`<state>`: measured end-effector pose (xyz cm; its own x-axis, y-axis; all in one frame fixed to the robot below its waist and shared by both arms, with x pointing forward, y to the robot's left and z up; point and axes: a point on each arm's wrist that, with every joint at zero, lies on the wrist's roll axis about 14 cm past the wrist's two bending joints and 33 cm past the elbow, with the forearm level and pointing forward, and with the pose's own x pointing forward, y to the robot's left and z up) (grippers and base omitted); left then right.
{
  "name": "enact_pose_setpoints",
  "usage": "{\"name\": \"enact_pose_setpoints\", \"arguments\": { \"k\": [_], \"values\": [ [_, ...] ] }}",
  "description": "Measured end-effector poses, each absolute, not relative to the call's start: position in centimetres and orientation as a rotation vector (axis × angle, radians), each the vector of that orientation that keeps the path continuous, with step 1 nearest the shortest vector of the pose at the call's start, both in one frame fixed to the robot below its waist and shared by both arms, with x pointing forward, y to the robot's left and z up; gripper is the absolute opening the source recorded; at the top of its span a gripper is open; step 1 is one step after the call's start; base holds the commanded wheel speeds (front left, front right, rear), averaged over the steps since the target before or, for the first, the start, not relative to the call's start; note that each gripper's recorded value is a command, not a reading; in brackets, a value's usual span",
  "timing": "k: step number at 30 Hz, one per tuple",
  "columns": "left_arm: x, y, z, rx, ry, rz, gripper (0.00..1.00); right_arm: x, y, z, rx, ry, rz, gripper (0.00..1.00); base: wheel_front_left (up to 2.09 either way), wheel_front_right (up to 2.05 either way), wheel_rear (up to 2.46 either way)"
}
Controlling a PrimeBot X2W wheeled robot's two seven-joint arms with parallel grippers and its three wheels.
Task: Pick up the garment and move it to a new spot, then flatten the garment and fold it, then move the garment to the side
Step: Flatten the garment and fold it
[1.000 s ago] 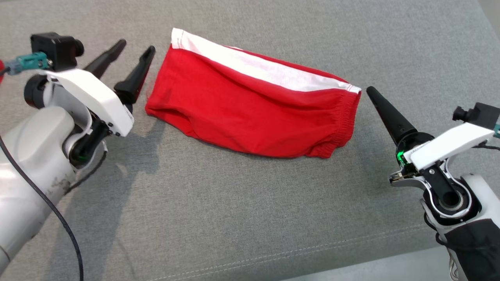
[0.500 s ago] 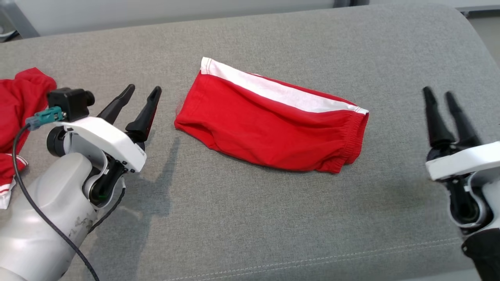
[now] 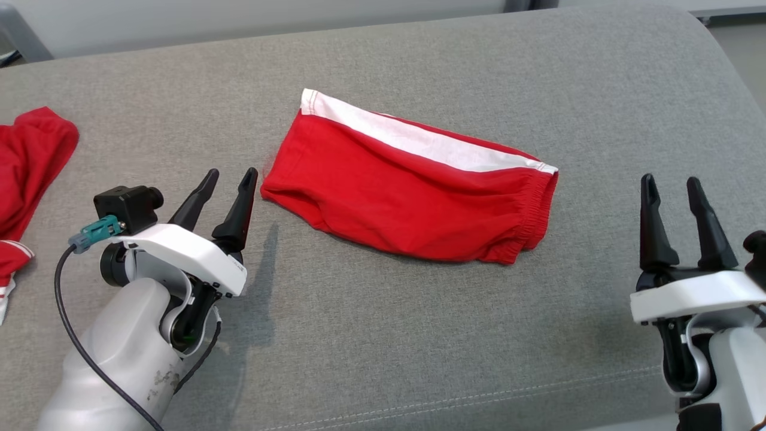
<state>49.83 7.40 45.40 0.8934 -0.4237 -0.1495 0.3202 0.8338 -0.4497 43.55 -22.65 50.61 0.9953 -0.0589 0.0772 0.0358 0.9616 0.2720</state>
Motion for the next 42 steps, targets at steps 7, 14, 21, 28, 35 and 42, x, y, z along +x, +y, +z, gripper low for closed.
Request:
{"name": "enact_pose_setpoints", "arguments": {
  "k": [7,14,21,28,35,42],
  "values": [
    [49.8,5.9,43.0,-0.436,0.311,-0.401,1.00,42.7,-23.1,48.7,0.249,-0.032,-0.074,1.00,0.00,0.00,0.00],
    [50.5,4.6,40.1,-0.425,0.393,-0.386,1.00,41.9,-24.3,47.6,0.237,-0.003,-0.116,1.00,0.00,0.00,0.00],
    [51.8,3.4,38.9,-0.451,0.437,-0.366,1.00,41.5,-24.6,46.6,0.252,0.026,-0.135,1.00,0.00,0.00,0.00],
    [52.8,4.8,37.2,-0.406,0.482,-0.312,1.00,41.3,-25.0,45.9,0.252,0.044,-0.152,1.00,0.00,0.00,0.00],
    [52.2,3.9,36.2,-0.411,0.531,-0.316,1.00,41.1,-24.9,45.1,0.260,0.069,-0.158,1.00,0.00,0.00,0.00],
    [52.4,3.4,36.7,-0.418,0.529,-0.325,0.00,41.0,-24.9,45.1,0.262,0.068,-0.158,1.00,0.00,0.00,0.00]
  ]
}}
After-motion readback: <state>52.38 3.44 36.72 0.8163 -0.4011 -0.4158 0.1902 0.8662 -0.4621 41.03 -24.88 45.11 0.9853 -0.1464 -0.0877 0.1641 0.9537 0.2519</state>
